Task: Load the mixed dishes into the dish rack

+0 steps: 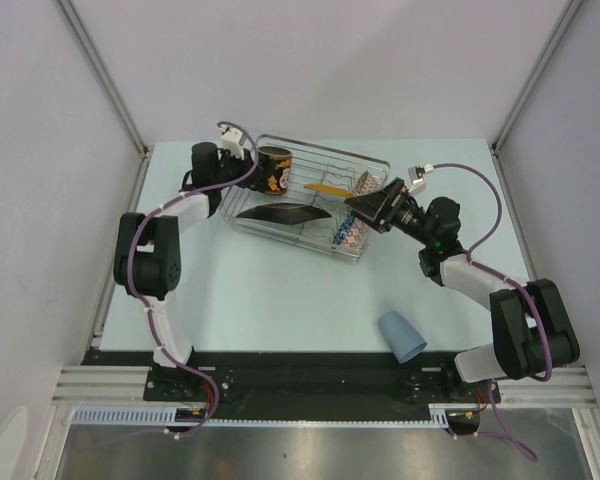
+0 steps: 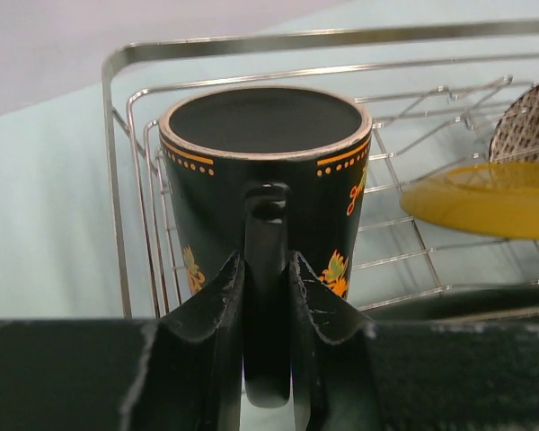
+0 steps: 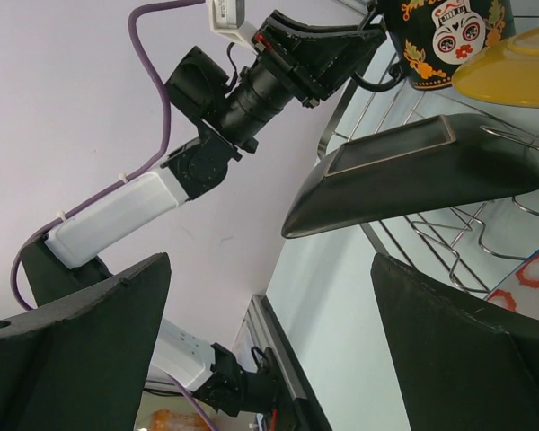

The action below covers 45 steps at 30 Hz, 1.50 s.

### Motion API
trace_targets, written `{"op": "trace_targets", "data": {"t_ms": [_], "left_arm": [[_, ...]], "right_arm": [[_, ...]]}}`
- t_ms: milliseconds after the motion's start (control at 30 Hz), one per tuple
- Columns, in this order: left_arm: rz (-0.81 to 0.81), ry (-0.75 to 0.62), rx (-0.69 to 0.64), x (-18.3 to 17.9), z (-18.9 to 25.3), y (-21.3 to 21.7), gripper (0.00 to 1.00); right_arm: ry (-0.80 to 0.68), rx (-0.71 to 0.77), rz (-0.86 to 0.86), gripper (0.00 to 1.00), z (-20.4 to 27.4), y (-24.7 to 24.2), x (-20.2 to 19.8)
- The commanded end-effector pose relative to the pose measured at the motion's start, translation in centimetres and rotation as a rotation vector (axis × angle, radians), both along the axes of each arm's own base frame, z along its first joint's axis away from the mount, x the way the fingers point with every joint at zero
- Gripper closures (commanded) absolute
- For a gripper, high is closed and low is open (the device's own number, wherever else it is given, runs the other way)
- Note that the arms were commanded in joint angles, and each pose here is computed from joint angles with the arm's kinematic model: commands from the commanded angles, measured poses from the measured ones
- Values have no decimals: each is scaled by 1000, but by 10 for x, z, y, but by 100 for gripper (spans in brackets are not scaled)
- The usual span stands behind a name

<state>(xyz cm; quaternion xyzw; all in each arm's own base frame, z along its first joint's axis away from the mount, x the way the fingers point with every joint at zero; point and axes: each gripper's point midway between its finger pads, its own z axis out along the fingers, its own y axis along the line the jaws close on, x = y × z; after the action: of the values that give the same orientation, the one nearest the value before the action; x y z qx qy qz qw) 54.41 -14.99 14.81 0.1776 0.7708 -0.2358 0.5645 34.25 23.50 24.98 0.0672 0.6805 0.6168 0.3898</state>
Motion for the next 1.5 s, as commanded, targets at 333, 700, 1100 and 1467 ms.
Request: {"op": "trace_targets", "data": {"t_ms": [333,700,1100,1467], "left_arm": [[-160,190,219,-54,-2,10,82],[-176,236,270,-42,-8,13,79],[-239,335,343,-45,-34,15,61],[-256,366,381,-48,-45,14,60]], "right_arm": [[-118,33,12,0,40,-3,-4],[-120,32,21,0,41,-5,-6],[-113,24,19,0,39,-9,-6],[-105,20,17,0,38,-9,-7]]}}
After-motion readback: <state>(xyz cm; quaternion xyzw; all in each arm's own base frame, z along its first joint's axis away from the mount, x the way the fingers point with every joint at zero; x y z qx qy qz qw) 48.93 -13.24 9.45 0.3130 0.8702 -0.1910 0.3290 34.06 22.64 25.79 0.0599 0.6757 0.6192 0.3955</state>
